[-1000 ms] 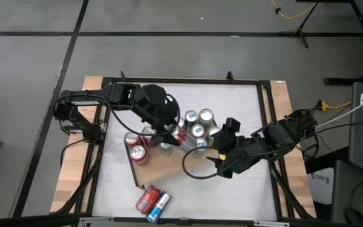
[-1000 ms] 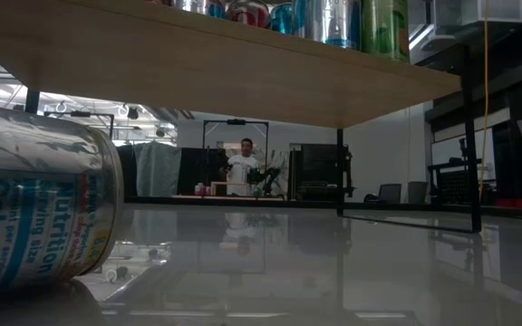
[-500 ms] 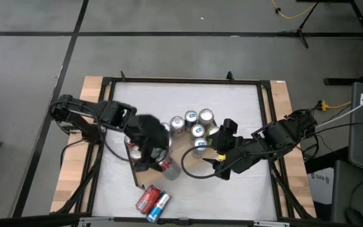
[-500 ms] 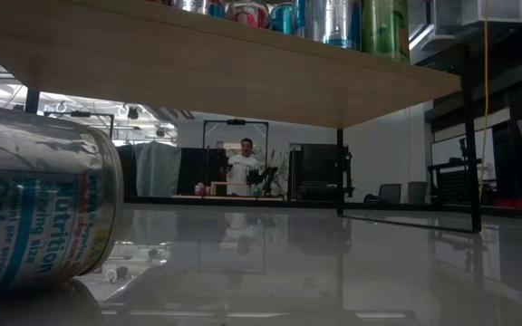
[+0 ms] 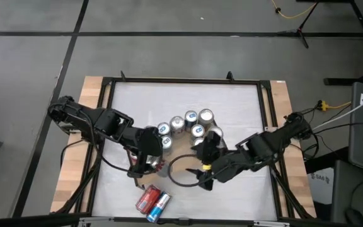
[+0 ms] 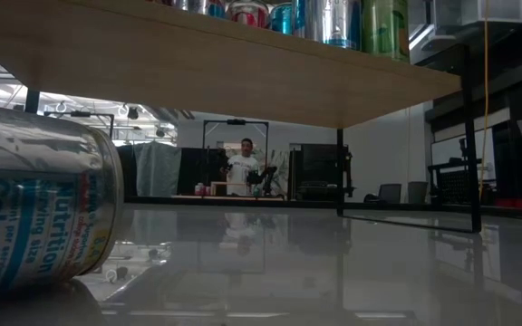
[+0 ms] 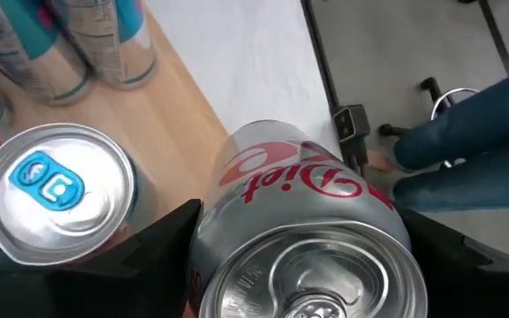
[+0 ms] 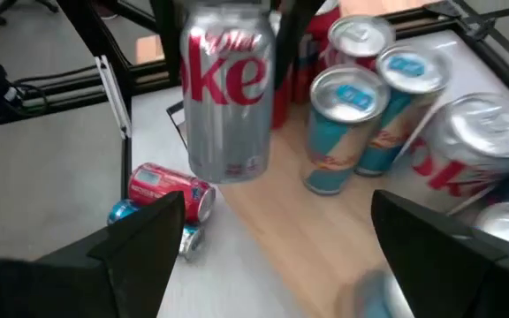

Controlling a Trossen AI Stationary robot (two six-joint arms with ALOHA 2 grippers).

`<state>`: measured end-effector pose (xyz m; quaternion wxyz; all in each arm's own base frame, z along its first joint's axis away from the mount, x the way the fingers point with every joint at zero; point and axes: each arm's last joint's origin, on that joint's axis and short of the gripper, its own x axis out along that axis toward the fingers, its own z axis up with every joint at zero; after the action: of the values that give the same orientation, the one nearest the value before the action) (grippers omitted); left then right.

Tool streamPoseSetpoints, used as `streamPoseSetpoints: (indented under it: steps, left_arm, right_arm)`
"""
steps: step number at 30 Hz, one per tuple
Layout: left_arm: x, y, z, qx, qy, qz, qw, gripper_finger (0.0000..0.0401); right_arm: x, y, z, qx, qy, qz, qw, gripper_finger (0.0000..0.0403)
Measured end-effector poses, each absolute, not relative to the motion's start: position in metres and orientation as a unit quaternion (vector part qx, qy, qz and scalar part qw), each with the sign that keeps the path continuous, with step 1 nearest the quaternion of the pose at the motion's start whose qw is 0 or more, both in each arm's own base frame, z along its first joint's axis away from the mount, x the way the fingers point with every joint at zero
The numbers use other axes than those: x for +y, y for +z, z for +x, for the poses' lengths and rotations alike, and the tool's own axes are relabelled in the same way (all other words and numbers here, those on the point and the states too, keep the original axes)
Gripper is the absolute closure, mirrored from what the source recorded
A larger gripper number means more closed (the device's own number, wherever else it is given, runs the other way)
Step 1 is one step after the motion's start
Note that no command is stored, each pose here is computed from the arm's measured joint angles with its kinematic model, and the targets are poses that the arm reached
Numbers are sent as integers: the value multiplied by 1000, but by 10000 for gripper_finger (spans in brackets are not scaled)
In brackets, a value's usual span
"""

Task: Place canned beverage on shelf
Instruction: Put the red silver soda can on the shelf

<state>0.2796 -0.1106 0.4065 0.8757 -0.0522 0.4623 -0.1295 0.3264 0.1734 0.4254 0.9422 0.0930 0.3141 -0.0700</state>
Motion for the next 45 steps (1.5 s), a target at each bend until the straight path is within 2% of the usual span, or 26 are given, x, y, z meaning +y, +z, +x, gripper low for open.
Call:
streamPoseSetpoints:
  steps: [8, 20, 45]
  left_arm:
    - [-114, 404, 276, 474, -123, -39, 871, 116]
    - [-124, 379, 292, 524, -113, -8, 844, 101]
    - [-123, 371, 296, 541, -83, 13, 837, 98]
  right_arm:
    - [185, 390, 346, 292, -63, 108, 948, 52]
    - [194, 366, 362, 234, -45, 147, 960, 52]
    - [196, 359, 365, 240, -44, 144, 959, 52]
